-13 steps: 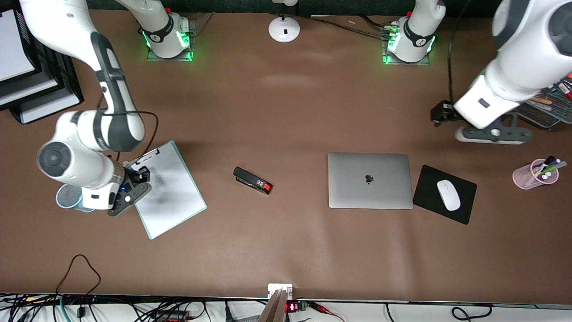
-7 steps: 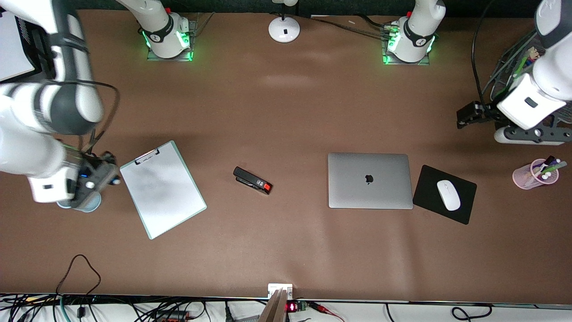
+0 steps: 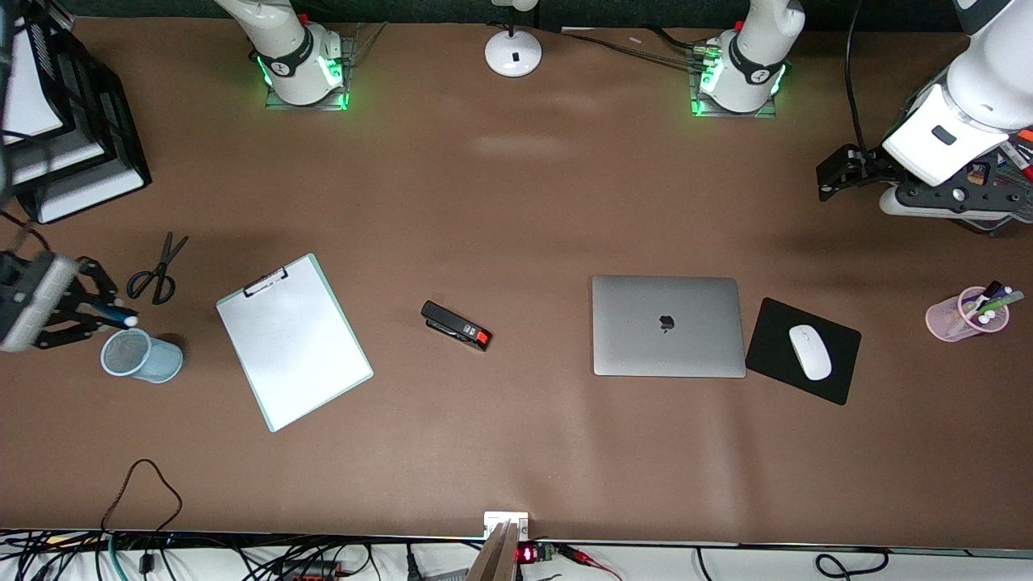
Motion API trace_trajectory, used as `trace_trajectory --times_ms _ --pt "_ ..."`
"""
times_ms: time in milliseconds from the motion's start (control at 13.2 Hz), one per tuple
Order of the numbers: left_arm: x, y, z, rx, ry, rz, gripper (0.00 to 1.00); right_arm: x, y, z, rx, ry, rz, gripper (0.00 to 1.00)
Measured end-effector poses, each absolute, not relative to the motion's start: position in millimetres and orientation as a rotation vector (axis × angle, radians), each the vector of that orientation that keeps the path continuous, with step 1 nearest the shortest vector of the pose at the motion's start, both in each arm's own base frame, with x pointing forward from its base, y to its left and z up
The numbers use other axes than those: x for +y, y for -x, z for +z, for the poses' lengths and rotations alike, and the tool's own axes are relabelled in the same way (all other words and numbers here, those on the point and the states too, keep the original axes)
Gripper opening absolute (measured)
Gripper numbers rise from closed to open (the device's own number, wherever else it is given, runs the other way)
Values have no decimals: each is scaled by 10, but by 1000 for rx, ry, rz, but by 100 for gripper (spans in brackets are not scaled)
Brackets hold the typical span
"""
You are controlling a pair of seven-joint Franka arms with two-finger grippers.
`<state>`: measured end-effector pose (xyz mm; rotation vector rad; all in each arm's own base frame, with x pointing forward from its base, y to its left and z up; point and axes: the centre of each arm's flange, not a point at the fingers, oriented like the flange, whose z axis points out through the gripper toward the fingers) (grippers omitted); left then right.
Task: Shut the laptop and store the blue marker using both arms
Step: 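Lift the blue marker with the right gripper and carry it to the pen cup, then lower the blue marker into the light-blue pen cup with the right gripper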
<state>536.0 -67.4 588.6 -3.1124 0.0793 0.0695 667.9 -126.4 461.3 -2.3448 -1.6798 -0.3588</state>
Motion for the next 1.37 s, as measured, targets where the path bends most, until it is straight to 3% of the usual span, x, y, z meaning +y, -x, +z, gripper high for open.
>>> trace_trajectory --times_ms 228,607,986,1366 --pt "-807 -5341 5877 115 3110 72 100 -1630 -6643 4500 -1713 2215 -537 18" --pt "-792 -5357 5873 111 3110 68 100 -2030 -6713 3873 -1785 2008 -784 18" --pt "-562 -5455 5852 52 3116 59 100 -2250 -6783 3401 -1807 1909 -927 18" --pt "-611 -5521 5891 70 3118 47 100 -2589 -6552 3149 -1778 1799 -972 18"
